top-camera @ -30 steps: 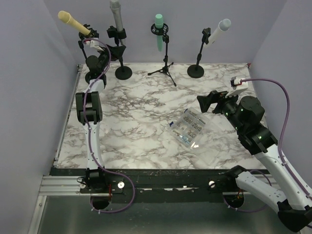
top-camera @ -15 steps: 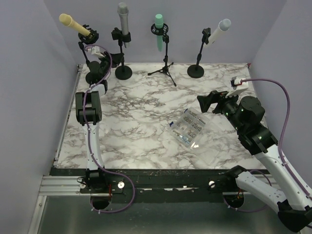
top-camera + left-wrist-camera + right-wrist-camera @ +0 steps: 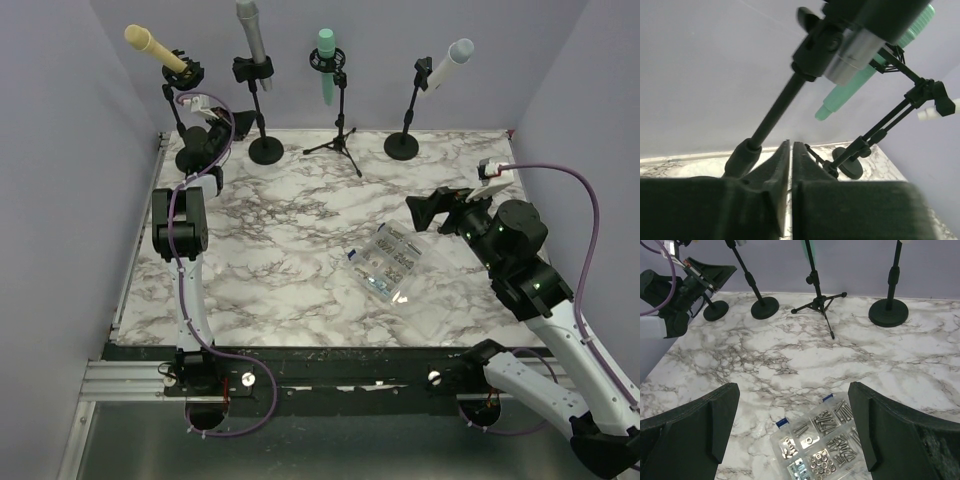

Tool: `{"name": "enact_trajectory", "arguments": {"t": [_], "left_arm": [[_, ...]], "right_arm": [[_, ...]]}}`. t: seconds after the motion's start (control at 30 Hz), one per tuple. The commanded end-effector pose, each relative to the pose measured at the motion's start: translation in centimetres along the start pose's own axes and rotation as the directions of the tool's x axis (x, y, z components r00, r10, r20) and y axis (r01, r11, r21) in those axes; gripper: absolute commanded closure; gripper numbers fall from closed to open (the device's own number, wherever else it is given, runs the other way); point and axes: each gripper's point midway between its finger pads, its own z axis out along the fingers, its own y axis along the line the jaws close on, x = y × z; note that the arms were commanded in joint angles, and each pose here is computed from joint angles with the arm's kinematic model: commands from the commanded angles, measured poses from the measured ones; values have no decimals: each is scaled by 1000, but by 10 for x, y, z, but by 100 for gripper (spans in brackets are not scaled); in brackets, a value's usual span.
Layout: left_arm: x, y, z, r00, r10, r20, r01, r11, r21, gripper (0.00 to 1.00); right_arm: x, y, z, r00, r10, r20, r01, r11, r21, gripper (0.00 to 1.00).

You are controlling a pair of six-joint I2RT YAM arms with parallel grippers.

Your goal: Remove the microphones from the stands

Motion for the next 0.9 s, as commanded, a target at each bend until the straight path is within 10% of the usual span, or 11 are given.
{"name": "enact_trajectory", "arguments": {"t": [0.0,0.27,0.87], "left_arm": [[-18,-38,2,997,66,33,-68,995,66,78],[-11,-36,11,988,153,27,-152,988,-18,25],[-1,-33,65,986,145,82,-144,989,-10,33]], "right_arm": [[3,-1,-2,1000,17,0,-17,1000,1,0],[1,-2,-4,1000,18,8,-19,1000,8,0],[5,-4,7,1000,5,-2,-5,1000,21,0]]}}
